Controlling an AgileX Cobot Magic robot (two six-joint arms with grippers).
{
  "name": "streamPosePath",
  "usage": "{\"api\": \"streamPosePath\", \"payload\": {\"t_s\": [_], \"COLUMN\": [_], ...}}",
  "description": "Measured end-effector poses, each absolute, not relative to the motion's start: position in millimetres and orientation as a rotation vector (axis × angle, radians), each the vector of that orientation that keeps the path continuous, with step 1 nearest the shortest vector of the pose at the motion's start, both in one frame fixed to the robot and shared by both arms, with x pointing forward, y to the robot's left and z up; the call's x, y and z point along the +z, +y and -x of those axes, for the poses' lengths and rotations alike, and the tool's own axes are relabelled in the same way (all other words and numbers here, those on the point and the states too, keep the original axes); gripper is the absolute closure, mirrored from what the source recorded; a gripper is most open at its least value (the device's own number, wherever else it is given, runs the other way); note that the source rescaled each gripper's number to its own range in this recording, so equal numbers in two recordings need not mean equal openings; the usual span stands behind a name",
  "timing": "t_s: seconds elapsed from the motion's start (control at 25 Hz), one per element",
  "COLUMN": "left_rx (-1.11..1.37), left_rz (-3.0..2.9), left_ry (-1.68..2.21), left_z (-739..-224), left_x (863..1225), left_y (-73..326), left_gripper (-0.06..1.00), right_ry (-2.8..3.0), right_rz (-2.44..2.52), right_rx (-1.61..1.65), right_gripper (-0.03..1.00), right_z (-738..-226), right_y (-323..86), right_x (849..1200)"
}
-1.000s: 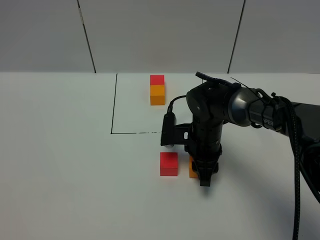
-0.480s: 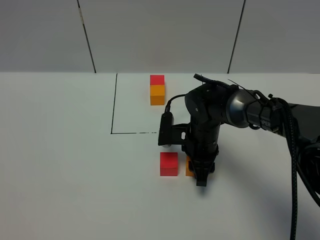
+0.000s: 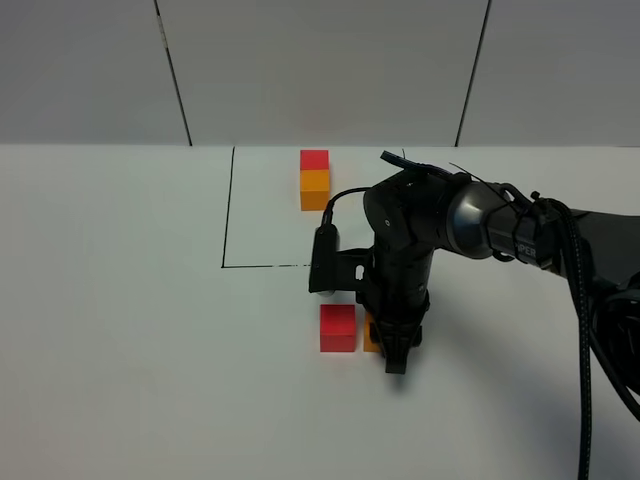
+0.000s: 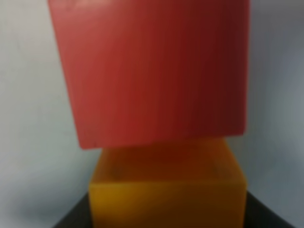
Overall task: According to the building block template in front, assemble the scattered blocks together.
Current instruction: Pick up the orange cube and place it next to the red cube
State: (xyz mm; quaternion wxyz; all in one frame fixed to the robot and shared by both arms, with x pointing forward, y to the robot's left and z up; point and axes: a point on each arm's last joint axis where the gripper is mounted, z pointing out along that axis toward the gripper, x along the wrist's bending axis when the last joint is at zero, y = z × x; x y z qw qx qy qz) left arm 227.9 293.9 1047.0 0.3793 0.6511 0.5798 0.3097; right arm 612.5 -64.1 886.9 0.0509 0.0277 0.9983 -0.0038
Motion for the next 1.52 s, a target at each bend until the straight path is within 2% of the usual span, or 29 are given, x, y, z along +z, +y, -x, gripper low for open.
{"api": "streamPosePath", "payload": {"t_s": [1.52], "left_rx": [0.792], "left_rz": [-1.664], "left_ry": [1.480], "left_z": [-227.9], "left_x": [1047.0], "left_y": [293.9], "left_gripper": [0.29], "right_ry": [3.031], "right_rz": [-0.014], "right_rx": [-0.056], "right_gripper": [0.85], "right_z": [-610.8], "right_y": [-58.4], "right_x": [882.7]}}
